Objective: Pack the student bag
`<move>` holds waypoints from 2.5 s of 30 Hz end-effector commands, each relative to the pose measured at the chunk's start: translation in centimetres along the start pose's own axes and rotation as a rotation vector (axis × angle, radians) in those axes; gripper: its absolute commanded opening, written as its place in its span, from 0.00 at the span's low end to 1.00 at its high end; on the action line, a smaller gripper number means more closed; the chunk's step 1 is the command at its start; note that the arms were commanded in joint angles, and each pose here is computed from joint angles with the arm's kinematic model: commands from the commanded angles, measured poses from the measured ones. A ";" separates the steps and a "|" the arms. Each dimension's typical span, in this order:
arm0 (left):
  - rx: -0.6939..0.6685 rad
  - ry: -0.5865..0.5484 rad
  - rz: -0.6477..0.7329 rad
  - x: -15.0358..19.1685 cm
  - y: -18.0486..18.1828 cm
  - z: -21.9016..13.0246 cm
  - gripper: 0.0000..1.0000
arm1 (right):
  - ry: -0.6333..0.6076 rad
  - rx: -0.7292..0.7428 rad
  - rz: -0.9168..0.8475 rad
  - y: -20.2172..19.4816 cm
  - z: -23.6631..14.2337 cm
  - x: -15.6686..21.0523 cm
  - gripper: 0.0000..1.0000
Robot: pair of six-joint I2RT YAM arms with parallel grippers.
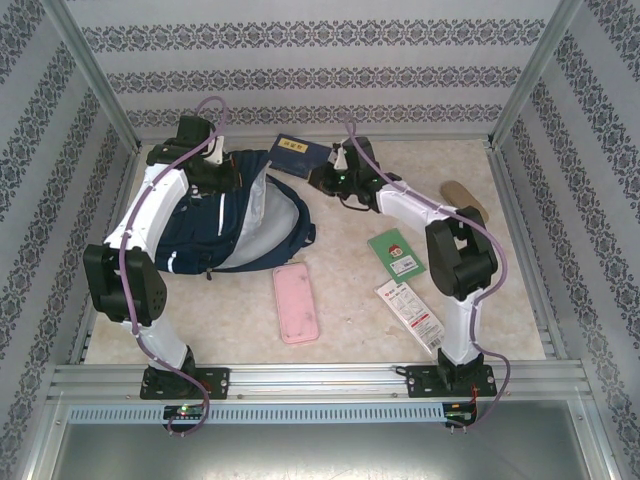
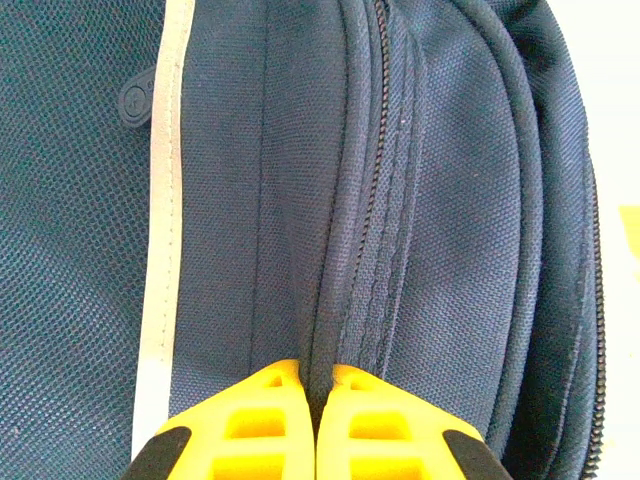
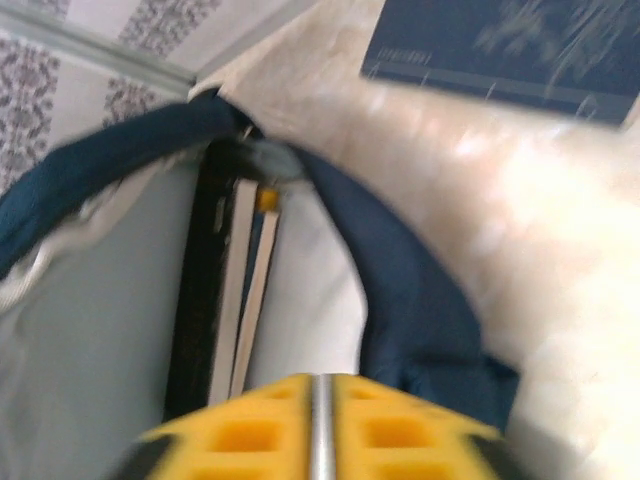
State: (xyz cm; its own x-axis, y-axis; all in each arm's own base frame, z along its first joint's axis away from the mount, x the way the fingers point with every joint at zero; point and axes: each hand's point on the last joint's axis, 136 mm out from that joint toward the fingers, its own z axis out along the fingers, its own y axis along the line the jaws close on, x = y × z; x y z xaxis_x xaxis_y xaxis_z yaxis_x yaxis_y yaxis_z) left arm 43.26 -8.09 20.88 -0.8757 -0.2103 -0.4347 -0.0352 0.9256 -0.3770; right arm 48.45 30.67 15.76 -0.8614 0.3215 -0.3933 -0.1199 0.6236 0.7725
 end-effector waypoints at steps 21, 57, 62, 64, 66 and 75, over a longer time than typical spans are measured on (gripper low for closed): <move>0.077 0.064 -0.062 1.2 -0.3 1.6 0.00 | -0.208 0.127 0.329 -12.0 11.5 -9.2 0.00; 0.208 0.121 -0.152 5.3 -10.6 7.1 0.36 | 0.207 0.434 0.198 -11.1 -4.4 11.6 0.00; 0.181 0.118 -0.215 8.5 -13.8 10.2 0.37 | 0.125 0.470 0.086 -10.5 -6.6 6.6 0.03; 0.195 0.130 -0.245 9.6 -14.8 11.5 0.38 | 0.089 0.468 0.077 -11.1 -7.1 4.6 0.05; 0.211 0.142 -0.275 10.4 -15.5 12.9 0.38 | 0.076 0.459 0.056 -11.9 -7.1 2.9 0.05; 0.150 0.166 -0.308 12.1 -15.6 16.9 0.35 | 0.184 0.362 0.030 -13.9 -3.0 1.2 0.03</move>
State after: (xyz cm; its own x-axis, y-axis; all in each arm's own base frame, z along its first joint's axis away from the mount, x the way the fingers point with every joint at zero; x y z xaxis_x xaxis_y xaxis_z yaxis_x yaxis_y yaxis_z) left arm 40.06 -29.89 6.93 -0.9271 -0.3568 -0.1144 -0.2304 0.7837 -0.5768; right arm 48.45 18.95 7.85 -0.8994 0.3152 -0.3030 0.1141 0.8381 0.5334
